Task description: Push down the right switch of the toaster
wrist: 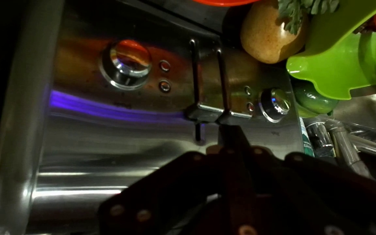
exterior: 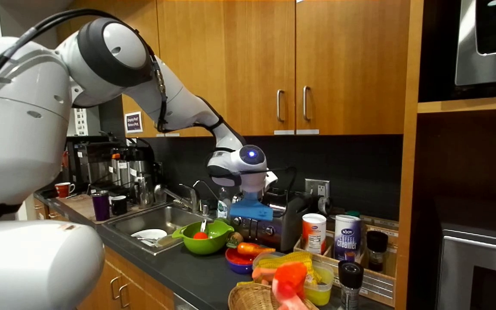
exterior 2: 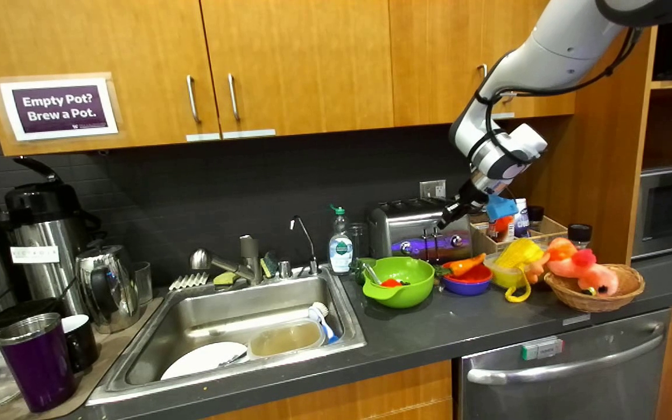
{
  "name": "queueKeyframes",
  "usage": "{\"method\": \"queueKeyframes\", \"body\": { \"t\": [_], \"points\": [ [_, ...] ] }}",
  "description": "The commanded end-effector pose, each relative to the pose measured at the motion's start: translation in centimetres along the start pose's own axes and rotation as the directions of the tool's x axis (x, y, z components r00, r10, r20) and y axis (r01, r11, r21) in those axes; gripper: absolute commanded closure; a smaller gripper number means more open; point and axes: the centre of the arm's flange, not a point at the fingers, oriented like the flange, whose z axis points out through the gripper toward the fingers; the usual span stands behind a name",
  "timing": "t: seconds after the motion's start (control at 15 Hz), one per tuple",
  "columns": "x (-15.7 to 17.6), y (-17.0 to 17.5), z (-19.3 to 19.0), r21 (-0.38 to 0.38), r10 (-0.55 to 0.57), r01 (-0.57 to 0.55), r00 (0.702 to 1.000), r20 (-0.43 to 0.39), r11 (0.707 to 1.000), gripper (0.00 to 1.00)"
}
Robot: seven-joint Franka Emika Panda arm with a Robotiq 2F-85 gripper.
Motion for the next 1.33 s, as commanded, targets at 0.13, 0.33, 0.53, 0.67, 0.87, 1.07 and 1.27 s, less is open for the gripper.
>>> {"method": "queueKeyframes", "body": {
  "t": [0.13,0.33,0.53,0.67,0.87,1.07,1.27],
  "points": [
    [0.8,0.3,1.5,0.009,-0.016,0.016,1.000,-0.019,1.000,1.00],
    [1.3,0.5,1.7,0.005,-0.024,0.024,0.999,-0.022,1.000,1.00],
    [1.4,0.8,1.9,0.000,-0.023,0.023,1.000,-0.019,1.000,1.00],
    [1.3,1.1,2.1,-0.002,-0.020,0.020,1.000,-0.018,1.000,1.00],
    [1.1,1.6,2.5,-0.005,-0.016,0.016,1.000,-0.012,1.000,1.00],
    [0.8,2.0,2.9,0.003,-0.004,0.004,1.000,-0.011,1.000,1.00],
    [0.6,2.2,3.2,0.005,0.001,-0.001,1.000,0.001,1.000,1.00]
  ]
}}
